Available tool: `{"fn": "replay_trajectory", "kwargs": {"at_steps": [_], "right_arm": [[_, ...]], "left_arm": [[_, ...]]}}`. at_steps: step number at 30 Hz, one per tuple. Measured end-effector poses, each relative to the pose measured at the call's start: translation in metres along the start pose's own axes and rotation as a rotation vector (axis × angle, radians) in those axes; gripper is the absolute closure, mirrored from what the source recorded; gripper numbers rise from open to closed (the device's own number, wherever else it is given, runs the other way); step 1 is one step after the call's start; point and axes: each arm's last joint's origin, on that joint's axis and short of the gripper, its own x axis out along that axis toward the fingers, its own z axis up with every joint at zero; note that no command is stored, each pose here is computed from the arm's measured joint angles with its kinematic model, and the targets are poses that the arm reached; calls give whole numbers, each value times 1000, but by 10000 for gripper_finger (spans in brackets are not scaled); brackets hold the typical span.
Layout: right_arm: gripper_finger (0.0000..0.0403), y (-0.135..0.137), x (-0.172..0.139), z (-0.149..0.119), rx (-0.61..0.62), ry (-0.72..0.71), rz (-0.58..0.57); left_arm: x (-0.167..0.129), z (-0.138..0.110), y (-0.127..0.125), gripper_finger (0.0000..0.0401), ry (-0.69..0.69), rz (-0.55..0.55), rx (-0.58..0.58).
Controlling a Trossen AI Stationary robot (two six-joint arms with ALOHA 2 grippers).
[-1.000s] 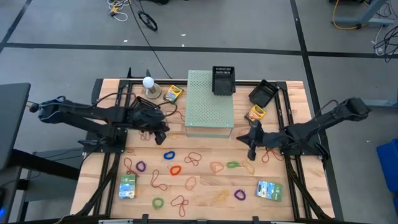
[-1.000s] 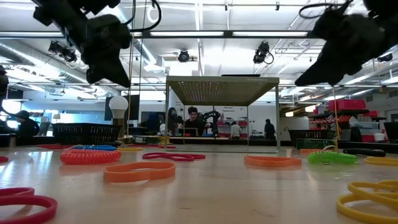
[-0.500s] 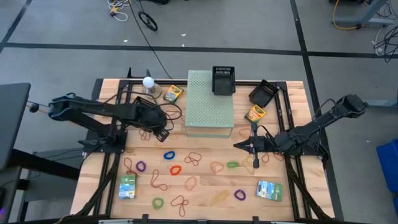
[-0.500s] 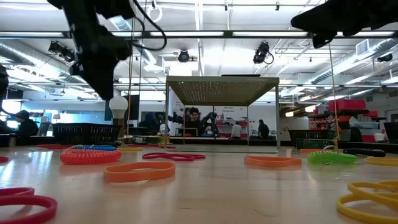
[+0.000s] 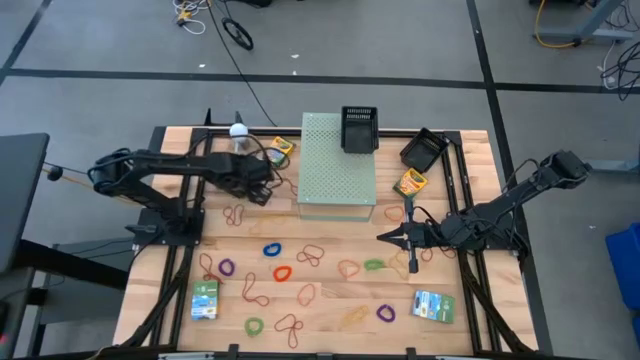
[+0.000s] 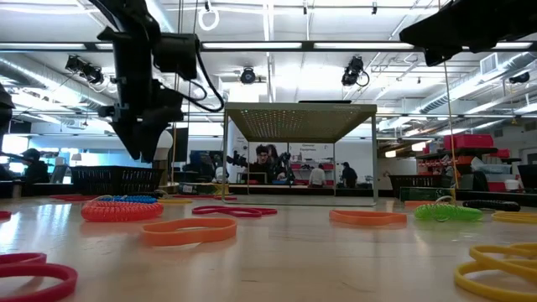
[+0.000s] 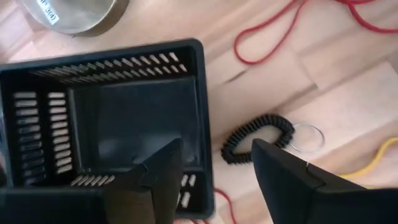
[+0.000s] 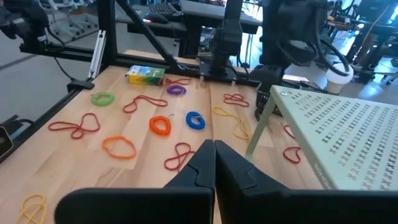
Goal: Pick & Place Office Desk Supplies
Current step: Put the left black bin on the shelf
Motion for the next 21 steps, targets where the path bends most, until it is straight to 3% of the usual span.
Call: {"fn": "replay_trajectory", "kwargs": {"at_steps": [8, 16, 21], "right_arm": [[400, 0, 0, 0, -17, -1, 0], [400, 0, 0, 0, -26, -3, -1], [400, 0, 0, 0, -26, -2, -12]], "left_arm": [[23, -11, 12, 278, 55, 4, 1], [22, -17, 9, 384, 86, -9, 103], [-4, -19, -4, 384, 102, -36, 230]]}}
